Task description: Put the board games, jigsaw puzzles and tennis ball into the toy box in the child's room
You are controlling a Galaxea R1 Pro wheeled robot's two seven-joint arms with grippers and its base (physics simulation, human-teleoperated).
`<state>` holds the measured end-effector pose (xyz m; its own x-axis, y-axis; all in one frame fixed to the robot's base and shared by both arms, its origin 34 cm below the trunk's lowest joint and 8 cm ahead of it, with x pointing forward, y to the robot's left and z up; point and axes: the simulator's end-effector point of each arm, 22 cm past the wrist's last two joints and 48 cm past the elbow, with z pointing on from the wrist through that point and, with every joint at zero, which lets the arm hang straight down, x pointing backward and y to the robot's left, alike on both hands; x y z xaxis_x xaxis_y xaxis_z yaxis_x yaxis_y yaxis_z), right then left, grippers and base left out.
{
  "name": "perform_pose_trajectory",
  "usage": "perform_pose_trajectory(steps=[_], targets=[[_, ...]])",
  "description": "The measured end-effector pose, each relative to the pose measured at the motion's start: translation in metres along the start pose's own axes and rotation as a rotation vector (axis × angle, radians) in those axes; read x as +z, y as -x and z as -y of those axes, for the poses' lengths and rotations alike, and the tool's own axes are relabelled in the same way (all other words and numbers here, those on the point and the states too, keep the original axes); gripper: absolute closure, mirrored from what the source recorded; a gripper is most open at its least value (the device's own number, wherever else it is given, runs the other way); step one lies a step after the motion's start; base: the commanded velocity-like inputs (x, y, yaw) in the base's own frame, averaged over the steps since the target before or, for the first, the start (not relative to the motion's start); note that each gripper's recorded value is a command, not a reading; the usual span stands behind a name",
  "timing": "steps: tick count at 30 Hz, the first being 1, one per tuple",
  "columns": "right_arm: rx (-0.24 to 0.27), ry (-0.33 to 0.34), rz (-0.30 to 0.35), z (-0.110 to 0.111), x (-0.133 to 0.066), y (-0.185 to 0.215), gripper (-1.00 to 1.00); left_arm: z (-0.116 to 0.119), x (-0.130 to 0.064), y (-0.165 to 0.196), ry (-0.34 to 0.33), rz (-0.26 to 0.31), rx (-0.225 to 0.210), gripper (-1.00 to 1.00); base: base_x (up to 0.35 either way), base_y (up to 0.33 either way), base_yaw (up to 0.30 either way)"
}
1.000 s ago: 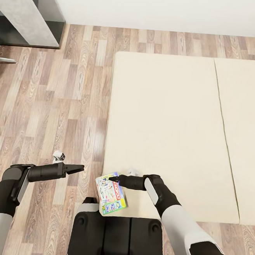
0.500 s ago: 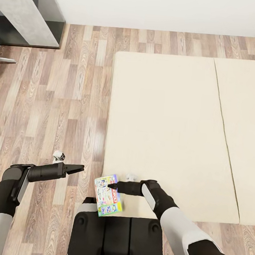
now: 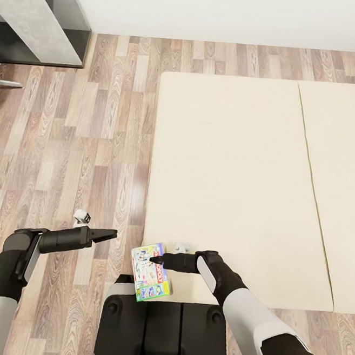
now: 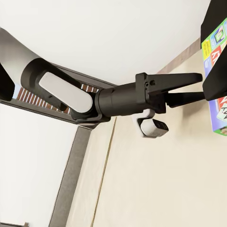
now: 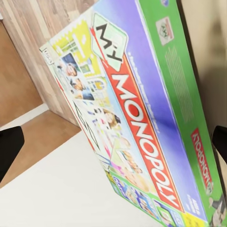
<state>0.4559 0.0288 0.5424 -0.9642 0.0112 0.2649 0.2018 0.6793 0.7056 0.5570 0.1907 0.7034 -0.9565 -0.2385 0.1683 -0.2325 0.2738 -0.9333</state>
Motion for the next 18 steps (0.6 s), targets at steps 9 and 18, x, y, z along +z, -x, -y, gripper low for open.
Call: perform_pose_trajectory(steps=[9,18], targets=[[-0.002,0.011,0.002,-0.0024,-0.0001,0.0006,-1.00,-0.0001,-0.0001,0.0000,0.000,0.000,0.000,-1.00,0.000,0.000,0.000],[0.001,0.017,0.007,-0.0041,-0.0003,0.0022,-1.00,0.0000,0.0000,0.0000,0.000,0.000,0.000,-1.00,0.000,0.000,0.000]])
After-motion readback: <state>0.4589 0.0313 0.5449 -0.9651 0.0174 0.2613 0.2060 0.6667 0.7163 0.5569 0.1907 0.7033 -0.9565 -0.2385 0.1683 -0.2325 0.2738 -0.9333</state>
